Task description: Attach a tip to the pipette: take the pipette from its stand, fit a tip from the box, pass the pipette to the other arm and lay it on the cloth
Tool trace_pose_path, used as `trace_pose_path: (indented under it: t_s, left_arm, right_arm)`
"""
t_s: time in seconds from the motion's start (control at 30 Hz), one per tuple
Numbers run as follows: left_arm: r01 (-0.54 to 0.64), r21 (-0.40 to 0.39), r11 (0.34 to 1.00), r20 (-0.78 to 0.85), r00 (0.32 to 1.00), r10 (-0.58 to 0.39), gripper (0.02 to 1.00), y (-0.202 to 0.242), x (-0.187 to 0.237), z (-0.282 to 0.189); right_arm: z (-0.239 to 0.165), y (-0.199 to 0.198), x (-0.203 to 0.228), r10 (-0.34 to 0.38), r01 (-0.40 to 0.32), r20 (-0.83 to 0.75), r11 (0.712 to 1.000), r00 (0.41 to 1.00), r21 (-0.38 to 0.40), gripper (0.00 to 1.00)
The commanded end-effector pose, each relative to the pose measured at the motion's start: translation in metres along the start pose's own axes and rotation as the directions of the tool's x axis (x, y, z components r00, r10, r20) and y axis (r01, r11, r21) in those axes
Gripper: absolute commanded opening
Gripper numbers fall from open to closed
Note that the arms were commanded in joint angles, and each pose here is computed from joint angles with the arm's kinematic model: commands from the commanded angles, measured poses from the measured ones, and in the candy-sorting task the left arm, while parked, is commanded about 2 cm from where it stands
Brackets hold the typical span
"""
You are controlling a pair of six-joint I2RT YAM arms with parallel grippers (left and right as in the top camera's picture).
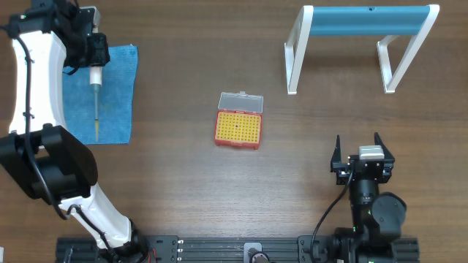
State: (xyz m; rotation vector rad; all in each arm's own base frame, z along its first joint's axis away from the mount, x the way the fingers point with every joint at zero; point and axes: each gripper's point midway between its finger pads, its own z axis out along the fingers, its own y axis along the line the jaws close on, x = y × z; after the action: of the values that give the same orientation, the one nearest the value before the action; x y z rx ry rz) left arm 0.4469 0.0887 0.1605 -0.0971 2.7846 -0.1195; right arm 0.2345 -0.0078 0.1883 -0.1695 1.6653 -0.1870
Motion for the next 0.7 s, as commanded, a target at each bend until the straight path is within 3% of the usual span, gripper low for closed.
trace_pose_path:
  t_s: [0.03, 0.13, 0.27, 0.47, 0.7]
  left_arm:
    - [-0.076, -0.025, 0.997, -0.032, 0.997, 0.075, 0.025, 0.01, 0.001, 0.009]
    - [-0.074, -0.053, 0.996, -0.076, 0.995, 0.07, 0.025, 0.019, 0.005, 0.027]
    - [-0.093, -0.051, 0.994, -0.092, 0.992, 0.088, 0.027, 0.024, 0.003, 0.054]
    - [-0.122, -0.07, 0.99, -0.127, 0.986, 0.113, 0.027, 0.034, 0.006, 0.087]
    - [-0.125, -0.075, 0.989, -0.121, 0.986, 0.115, 0.027, 0.039, 0.002, 0.113]
  right_arm:
    - [0.008, 0.004, 0.037, 0.069, -0.068, -0.063, 0.998, 0.996, 0.016, 0.776]
    - [0.009, 0.004, 0.036, 0.083, -0.082, -0.059, 0.996, 0.995, 0.019, 0.779]
    - [0.014, -0.007, 0.028, 0.08, -0.083, 0.034, 0.993, 0.996, 0.08, 0.779]
    - [0.011, -0.01, 0.0, 0.074, -0.086, 0.149, 0.993, 0.986, 0.081, 0.776]
    - [0.013, -0.007, 0.015, 0.077, -0.084, 0.088, 0.994, 0.993, 0.073, 0.776]
